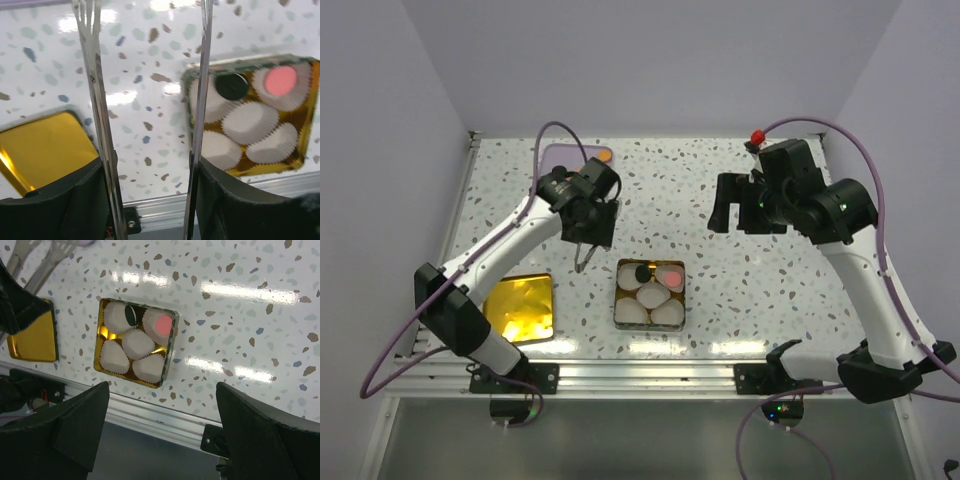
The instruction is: Pack the cookies
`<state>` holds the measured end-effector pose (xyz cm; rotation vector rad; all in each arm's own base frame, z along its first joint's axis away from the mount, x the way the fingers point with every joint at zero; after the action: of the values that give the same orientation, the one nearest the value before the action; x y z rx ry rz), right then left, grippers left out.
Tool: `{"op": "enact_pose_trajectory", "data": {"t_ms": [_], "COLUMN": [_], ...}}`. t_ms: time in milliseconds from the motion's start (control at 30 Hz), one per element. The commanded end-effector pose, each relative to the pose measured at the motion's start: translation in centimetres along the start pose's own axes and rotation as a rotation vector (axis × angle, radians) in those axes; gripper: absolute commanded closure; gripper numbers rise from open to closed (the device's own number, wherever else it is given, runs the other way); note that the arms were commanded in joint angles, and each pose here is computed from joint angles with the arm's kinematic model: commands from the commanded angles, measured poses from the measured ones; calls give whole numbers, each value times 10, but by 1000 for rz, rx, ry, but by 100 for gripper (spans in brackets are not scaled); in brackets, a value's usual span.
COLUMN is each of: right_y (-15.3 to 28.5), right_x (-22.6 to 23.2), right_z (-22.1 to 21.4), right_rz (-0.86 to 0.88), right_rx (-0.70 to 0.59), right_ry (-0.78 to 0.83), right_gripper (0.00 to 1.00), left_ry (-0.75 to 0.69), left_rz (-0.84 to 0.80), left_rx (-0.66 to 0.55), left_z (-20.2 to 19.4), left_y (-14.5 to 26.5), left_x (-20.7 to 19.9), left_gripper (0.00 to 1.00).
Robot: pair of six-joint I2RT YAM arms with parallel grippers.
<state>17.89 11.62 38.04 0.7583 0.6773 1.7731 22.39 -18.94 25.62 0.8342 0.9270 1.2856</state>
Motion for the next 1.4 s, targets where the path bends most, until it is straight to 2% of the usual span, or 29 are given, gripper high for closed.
{"op": "enact_pose_trajectory", "data": {"t_ms": [0, 433, 1367], "right_y": [7, 4, -21], "right_x": [5, 2, 1], "right_z": [12, 24, 38], "right_rz": [34, -28, -66], "right_rx": [-53, -44, 3], "right_ry": [-7, 15, 31], "right_gripper": [9, 9, 9], "left_ry": [54, 131, 141], "left_rz": [74, 168, 149], "left_rx": [-17, 85, 134], "left_z": [26, 70, 112], "left_y": [-5, -77, -130], "left_x": [33, 78, 94], "left_gripper": [34, 34, 35]}}
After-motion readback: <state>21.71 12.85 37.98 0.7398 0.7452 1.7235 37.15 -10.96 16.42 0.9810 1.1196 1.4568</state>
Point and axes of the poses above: each gripper's point midway between its finger pads, its own y axis back along the fingers, its own x axis along the line the jaws close on, z = x × y, the point moved 8 cm from there along y, back along the fingers, and after that the axes turned 9 degrees about y, right-handed, at the moved point
